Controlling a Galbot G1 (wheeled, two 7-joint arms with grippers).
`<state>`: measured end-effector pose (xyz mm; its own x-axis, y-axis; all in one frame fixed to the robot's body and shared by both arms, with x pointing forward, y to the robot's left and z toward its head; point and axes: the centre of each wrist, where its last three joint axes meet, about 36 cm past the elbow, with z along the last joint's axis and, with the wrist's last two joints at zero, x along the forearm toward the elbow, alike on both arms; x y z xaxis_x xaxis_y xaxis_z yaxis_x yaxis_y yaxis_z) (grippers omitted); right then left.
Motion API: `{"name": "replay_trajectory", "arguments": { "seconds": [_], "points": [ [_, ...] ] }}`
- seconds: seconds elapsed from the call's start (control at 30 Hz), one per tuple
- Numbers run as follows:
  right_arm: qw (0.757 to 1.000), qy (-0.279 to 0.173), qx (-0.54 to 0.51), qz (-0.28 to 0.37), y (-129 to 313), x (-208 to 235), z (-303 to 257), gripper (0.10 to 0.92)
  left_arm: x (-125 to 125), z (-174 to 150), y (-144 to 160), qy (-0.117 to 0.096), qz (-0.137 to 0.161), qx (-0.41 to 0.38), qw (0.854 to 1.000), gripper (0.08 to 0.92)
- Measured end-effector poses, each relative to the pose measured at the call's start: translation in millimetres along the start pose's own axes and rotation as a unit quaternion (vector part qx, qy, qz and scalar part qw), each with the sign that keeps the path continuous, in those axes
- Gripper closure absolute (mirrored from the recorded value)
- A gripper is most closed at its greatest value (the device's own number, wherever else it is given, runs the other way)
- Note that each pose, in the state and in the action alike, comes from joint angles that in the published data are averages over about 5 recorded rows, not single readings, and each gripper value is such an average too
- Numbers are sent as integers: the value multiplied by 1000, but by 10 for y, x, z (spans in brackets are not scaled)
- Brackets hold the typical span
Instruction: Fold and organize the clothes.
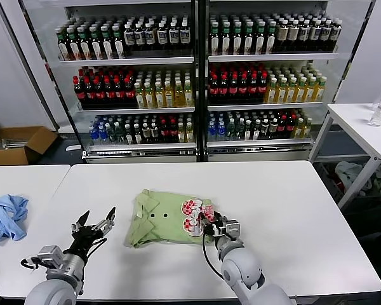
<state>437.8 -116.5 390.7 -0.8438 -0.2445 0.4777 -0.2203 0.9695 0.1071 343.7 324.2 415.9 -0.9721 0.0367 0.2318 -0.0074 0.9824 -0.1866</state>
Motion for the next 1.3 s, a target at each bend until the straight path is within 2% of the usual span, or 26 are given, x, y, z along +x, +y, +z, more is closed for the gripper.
{"name": "replay_trajectory", "arguments": {
  "seconds": [0.4,0.5,0.73,0.83,0.97,1.3],
  "points": [
    [1000,-2,27,6,-331,-181,-253,850,28,-20,3,0,3,-2,1000,177],
    [999,-7,37,12,-475,-219,-349,889,31,-30,-15,0,7,-3,1000,177],
    [997,-13,69,34,-872,-226,-528,890,27,-27,-63,0,17,-8,1000,177],
    [995,-17,85,46,-1012,-190,-564,858,15,-17,-83,-2,19,-9,1000,177],
    [992,-32,105,62,-1114,-100,-558,747,4,-11,-113,-4,20,-12,1000,177],
    [980,-127,126,90,-1136,339,-281,479,64,-8,-148,-17,17,-25,999,177]
  ]
}}
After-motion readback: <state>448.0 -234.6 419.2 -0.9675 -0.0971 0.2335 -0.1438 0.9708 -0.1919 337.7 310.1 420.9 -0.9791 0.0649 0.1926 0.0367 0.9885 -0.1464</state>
